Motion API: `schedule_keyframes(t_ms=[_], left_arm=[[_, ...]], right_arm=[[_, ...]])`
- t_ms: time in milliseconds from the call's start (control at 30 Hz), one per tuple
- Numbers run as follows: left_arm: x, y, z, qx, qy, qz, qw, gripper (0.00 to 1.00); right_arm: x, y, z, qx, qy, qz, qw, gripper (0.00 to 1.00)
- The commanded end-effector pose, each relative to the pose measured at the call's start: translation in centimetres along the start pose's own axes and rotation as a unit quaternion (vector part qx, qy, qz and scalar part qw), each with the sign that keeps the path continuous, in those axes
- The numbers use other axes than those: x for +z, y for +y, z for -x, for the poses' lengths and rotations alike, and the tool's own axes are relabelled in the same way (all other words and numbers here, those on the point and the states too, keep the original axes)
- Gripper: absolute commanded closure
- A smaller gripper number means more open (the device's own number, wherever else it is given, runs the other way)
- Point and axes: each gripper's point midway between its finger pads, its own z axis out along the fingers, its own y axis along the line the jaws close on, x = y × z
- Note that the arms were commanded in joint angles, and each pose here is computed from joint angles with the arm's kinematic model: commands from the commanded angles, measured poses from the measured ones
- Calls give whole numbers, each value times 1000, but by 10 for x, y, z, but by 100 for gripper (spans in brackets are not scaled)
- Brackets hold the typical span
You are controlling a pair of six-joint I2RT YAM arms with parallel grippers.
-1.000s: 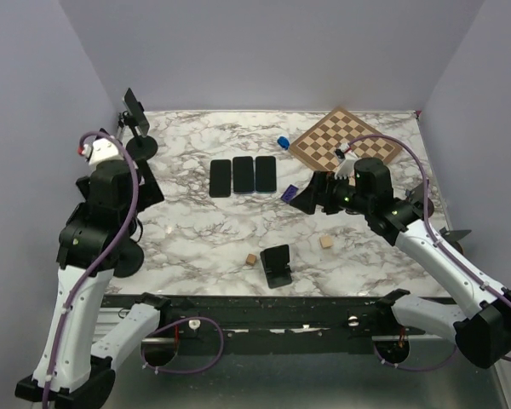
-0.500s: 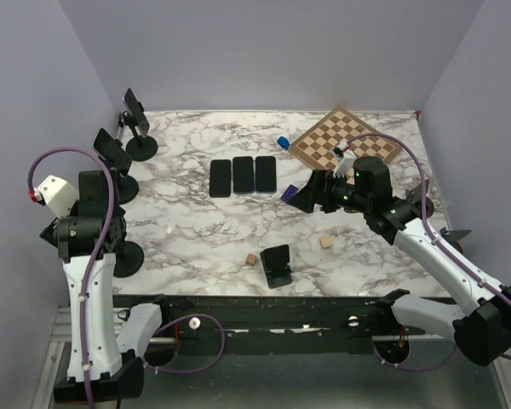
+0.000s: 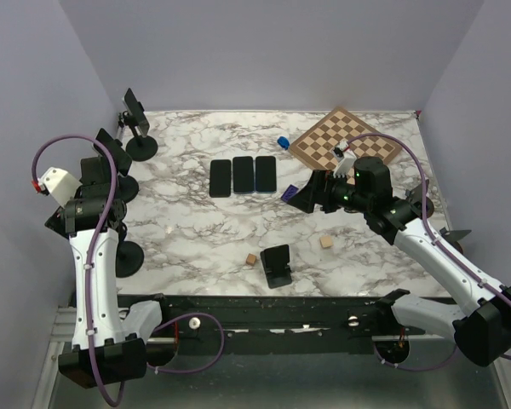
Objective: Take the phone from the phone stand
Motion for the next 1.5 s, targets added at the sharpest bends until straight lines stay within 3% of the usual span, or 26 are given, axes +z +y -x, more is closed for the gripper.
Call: schedule_keyframes(t_ms=[0,700,1033,1167,1300,1467], left_arm=[[4,1,13,-25,-27,17,999,1],[23,-2,22,-39,-72,51,995,1],[38,-13,8,-34,-57,44,997,1],[38,-14,9,-37,-62,40,997,11],[34,-18,11,-34,-67,16,997,36],[27,-25,12,-18,-70,-33,997,57]], right_arm=[[-3,6,4,-8,-1,7,1000,0],[-8,30,25,-2,21,23,1000,0],[-8,34,25,24,17,30,999,0],[-7,31,22,24,20,21,999,0],[-6,27,20,23,20,14,999,0],[-1,21,16,17,25,1,1000,0]])
